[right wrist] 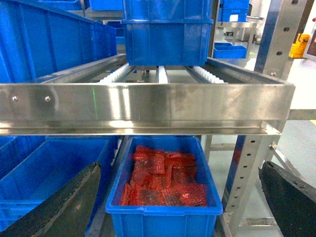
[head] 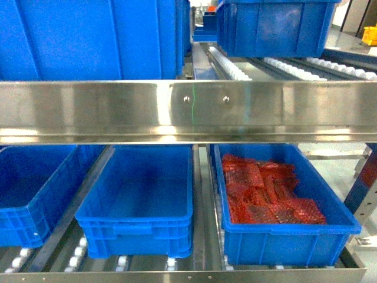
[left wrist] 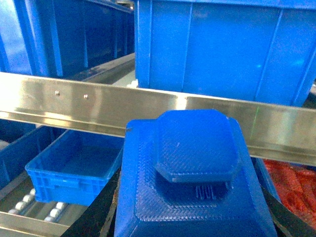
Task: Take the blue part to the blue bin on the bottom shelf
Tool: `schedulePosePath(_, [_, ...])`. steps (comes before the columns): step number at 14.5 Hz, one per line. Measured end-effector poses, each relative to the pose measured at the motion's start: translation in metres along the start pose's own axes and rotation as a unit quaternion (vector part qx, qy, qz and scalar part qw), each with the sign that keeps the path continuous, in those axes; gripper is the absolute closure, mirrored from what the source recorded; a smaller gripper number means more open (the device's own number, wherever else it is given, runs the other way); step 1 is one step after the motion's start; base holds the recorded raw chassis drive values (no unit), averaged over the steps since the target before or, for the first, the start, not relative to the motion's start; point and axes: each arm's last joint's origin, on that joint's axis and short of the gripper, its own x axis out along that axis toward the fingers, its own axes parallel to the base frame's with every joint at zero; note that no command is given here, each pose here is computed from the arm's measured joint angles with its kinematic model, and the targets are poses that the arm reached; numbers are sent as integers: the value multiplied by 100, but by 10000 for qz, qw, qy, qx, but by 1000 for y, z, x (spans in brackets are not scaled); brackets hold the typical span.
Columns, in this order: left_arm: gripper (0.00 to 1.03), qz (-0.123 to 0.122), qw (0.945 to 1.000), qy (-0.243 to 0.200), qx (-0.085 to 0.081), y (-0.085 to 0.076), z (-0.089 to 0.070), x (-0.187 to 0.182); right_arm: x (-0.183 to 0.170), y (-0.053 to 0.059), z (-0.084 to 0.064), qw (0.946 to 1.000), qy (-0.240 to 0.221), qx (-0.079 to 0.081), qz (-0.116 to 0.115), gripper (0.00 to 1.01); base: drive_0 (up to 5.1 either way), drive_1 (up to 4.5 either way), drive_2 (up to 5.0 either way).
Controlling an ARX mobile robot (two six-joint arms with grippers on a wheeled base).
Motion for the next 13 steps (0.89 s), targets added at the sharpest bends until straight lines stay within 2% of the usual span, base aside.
schedulePosePath(13, [60,1,10000,13,6,0,0,0,0,0,0,10000,17,4,-2,3,0,0,0])
